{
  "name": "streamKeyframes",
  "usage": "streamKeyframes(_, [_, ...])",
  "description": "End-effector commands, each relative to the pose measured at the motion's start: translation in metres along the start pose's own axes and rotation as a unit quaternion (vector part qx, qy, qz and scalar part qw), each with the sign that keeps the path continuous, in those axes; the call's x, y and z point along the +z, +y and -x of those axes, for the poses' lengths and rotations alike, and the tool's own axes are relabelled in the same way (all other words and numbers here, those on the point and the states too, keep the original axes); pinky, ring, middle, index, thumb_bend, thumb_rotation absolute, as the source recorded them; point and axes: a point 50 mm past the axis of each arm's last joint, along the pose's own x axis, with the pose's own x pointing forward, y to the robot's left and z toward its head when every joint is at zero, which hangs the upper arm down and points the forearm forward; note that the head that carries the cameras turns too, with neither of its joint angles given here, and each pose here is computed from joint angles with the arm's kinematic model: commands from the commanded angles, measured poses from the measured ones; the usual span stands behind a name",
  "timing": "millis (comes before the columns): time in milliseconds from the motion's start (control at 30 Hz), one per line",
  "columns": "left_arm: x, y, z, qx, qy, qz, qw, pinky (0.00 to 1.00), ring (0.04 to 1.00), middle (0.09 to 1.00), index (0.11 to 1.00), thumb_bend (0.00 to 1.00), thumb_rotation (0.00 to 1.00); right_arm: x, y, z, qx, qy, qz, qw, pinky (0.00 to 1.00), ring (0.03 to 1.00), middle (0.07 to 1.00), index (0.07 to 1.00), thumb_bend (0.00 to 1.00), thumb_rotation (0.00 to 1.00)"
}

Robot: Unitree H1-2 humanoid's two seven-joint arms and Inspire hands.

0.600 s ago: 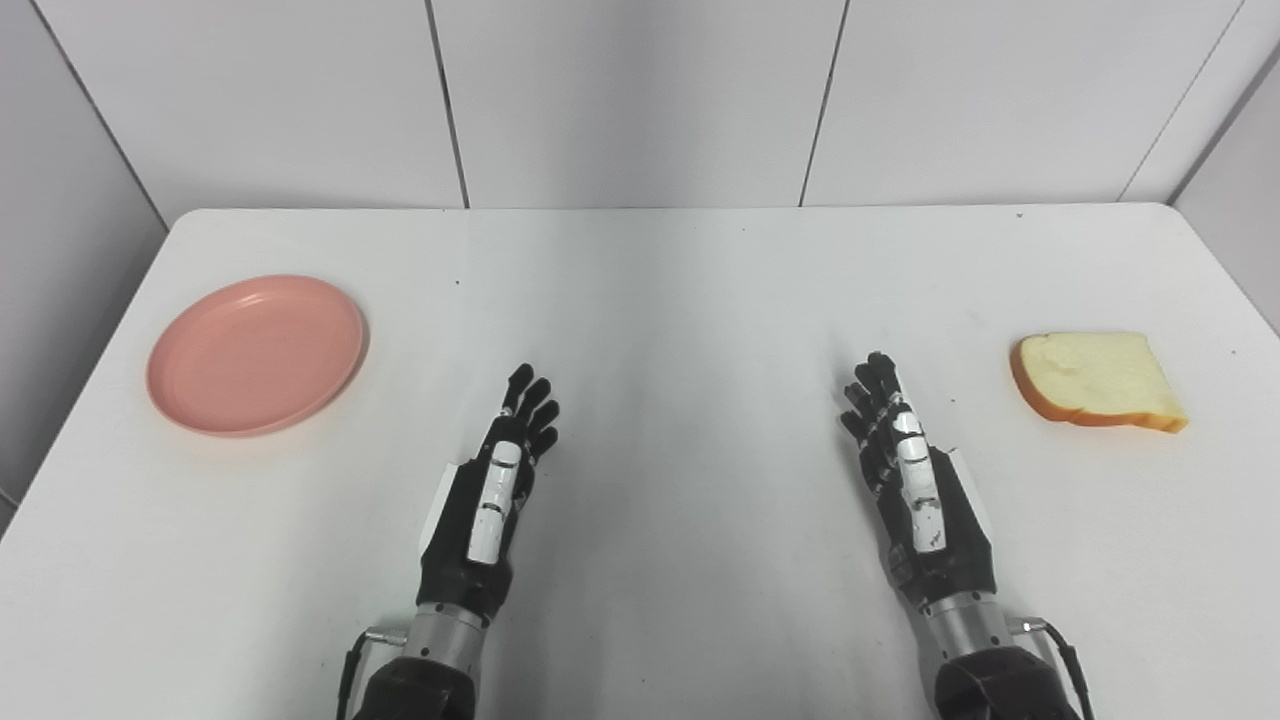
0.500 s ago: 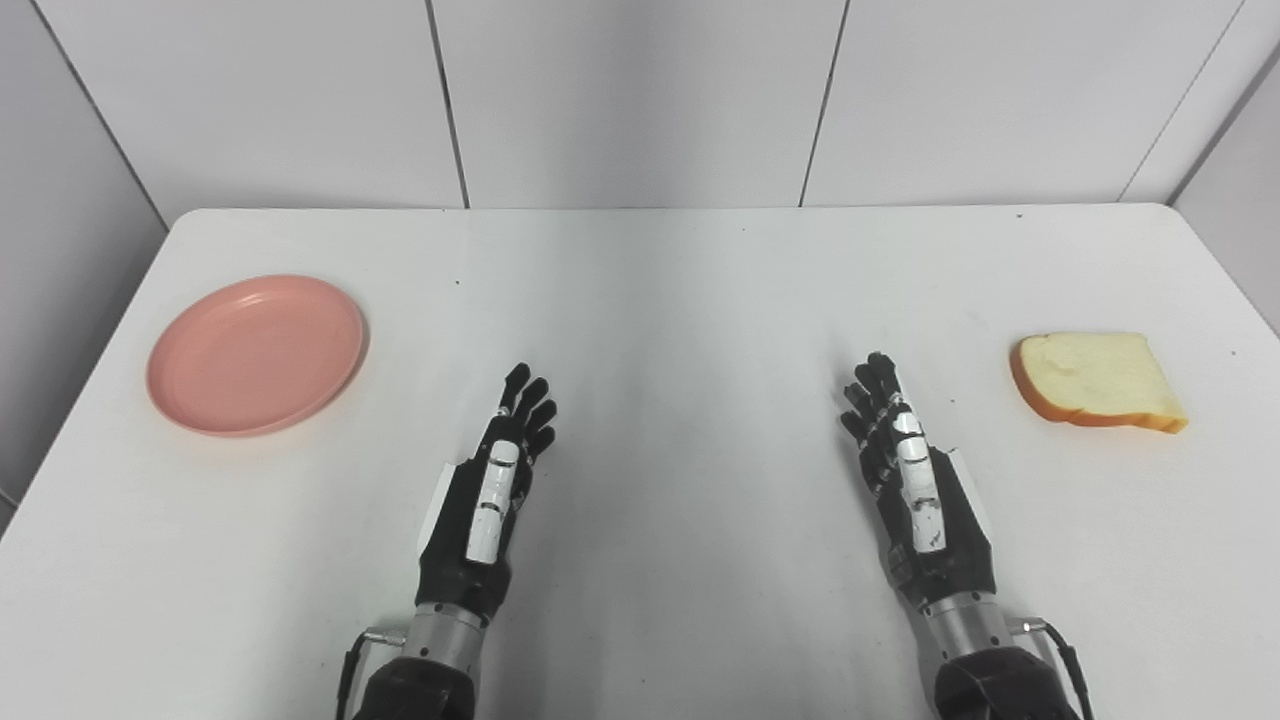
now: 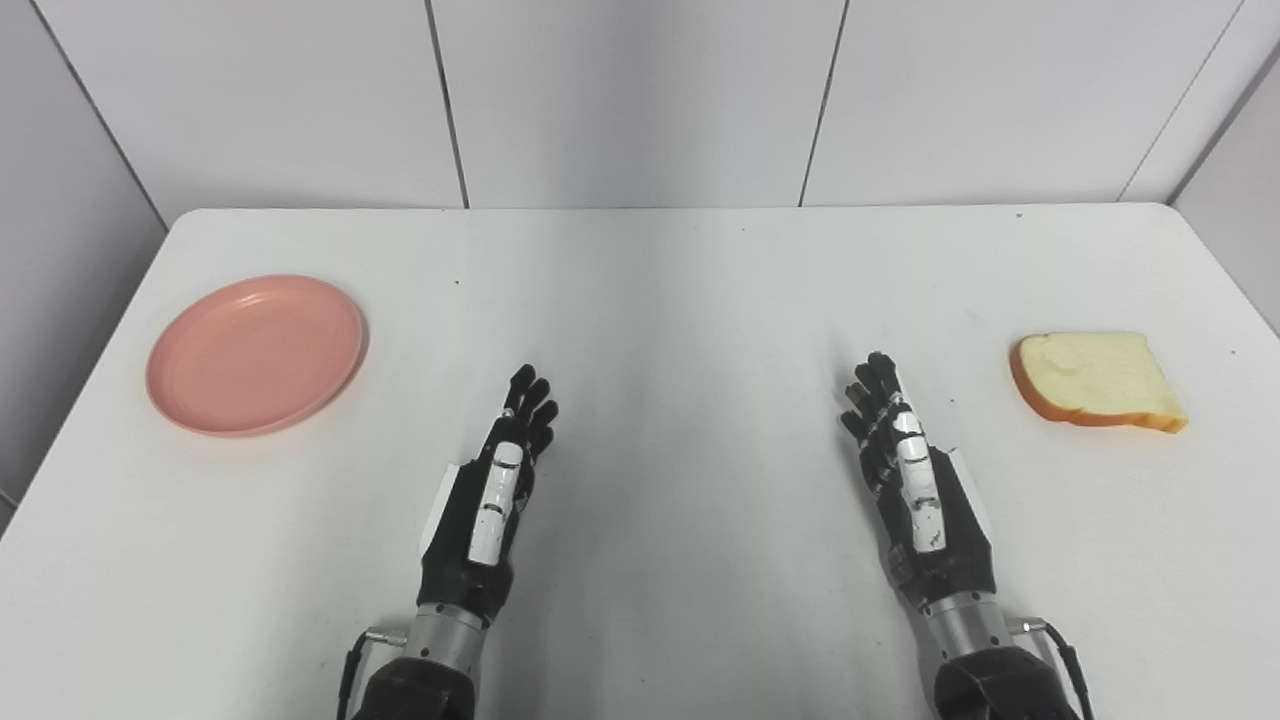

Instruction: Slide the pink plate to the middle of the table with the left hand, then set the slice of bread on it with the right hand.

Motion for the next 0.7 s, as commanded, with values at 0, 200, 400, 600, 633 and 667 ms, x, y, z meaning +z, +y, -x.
streamKeyframes(0, [-0.0044, 0.0034, 0.0062, 0.005, 0.003, 0.000, 1.000, 0.98, 0.972, 0.989, 0.996, 0.45, 1.00, -0.0099, 0.0036, 0.0079, 0.001, 0.009, -0.013, 1.000, 1.00, 1.000, 1.000, 1.000, 0.41, 1.00])
streamKeyframes(200, [-0.0047, 0.0042, 0.0069, 0.000, 0.002, 0.002, 1.000, 0.98, 0.976, 0.990, 0.998, 0.44, 1.00, -0.0092, 0.0045, 0.0072, -0.003, 0.014, -0.010, 1.000, 1.00, 0.999, 1.000, 1.000, 0.41, 1.00])
streamKeyframes(400, [-0.0064, 0.0061, 0.0065, -0.003, 0.002, -0.002, 1.000, 0.99, 0.977, 0.994, 1.000, 0.46, 1.00, -0.0094, 0.0037, 0.0075, 0.002, 0.016, -0.015, 1.000, 1.00, 1.000, 1.000, 1.000, 0.42, 1.00])
streamKeyframes(600, [-0.0070, 0.0061, 0.0060, -0.004, -0.002, -0.004, 1.000, 0.99, 0.986, 0.999, 1.000, 0.47, 1.00, -0.0096, 0.0027, 0.0076, 0.000, 0.015, -0.008, 1.000, 1.00, 1.000, 1.000, 1.000, 0.42, 1.00])
streamKeyframes(633, [-0.0071, 0.0059, 0.0062, -0.002, -0.001, -0.005, 1.000, 0.99, 0.986, 0.999, 1.000, 0.47, 1.00, -0.0099, 0.0026, 0.0077, -0.001, 0.014, -0.009, 1.000, 1.00, 1.000, 1.000, 1.000, 0.42, 1.00])
streamKeyframes(667, [-0.0071, 0.0056, 0.0064, -0.001, 0.000, -0.005, 1.000, 0.99, 0.983, 0.996, 1.000, 0.47, 1.00, -0.0102, 0.0026, 0.0077, -0.002, 0.014, -0.010, 1.000, 1.00, 1.000, 1.000, 1.000, 0.42, 1.00])
